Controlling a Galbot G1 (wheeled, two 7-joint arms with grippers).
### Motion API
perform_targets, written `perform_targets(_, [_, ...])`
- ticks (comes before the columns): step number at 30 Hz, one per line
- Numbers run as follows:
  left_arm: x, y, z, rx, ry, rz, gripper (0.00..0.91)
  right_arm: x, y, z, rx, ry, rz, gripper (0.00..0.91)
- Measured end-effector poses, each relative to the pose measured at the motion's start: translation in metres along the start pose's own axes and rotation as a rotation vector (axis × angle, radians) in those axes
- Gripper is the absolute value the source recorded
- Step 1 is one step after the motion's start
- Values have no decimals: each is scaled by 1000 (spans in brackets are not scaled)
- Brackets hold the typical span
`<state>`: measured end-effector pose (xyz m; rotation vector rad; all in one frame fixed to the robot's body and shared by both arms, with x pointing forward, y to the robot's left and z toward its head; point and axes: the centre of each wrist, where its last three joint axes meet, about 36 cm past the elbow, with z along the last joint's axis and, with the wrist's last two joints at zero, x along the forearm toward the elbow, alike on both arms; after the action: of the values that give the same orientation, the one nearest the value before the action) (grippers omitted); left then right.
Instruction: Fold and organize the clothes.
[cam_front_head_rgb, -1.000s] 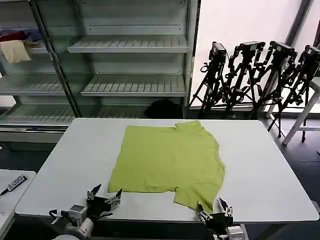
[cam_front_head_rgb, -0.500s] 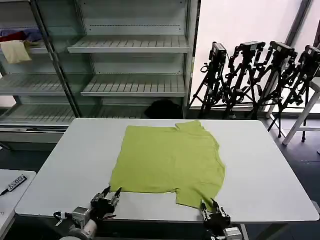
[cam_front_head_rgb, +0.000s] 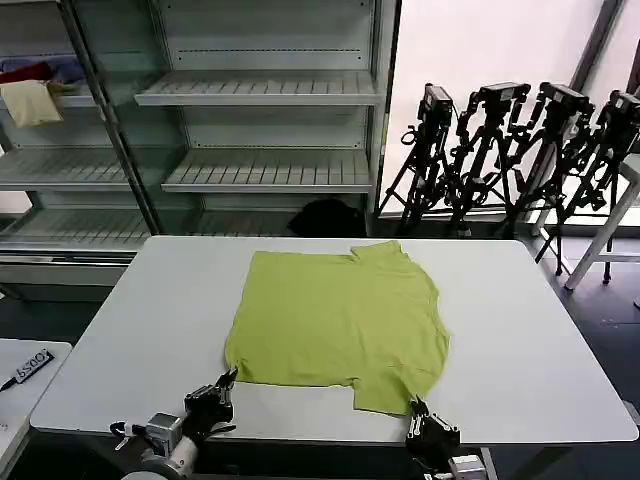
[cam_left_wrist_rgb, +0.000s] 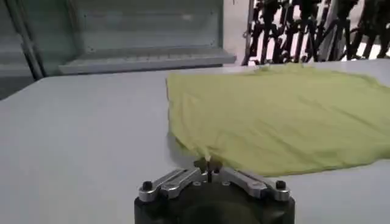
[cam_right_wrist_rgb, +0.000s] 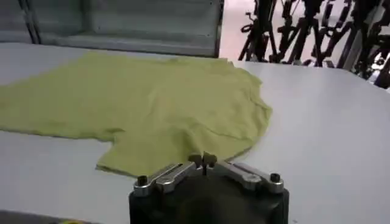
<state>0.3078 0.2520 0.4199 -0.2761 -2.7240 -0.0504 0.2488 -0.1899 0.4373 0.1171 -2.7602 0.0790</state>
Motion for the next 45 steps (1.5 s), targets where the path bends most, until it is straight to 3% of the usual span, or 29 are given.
perform_targets(11, [-8, 7, -17, 39, -55, -5, 0, -14, -13, -13, -33, -70, 20, 0])
perform_targets(23, [-44, 13, -38, 57, -74, -27, 0, -68, -18, -33, -47, -130, 30, 0])
perform_targets(45, [-90, 20, -48, -9, -55, -78, 10, -143, -18, -53, 23, -116, 34, 0])
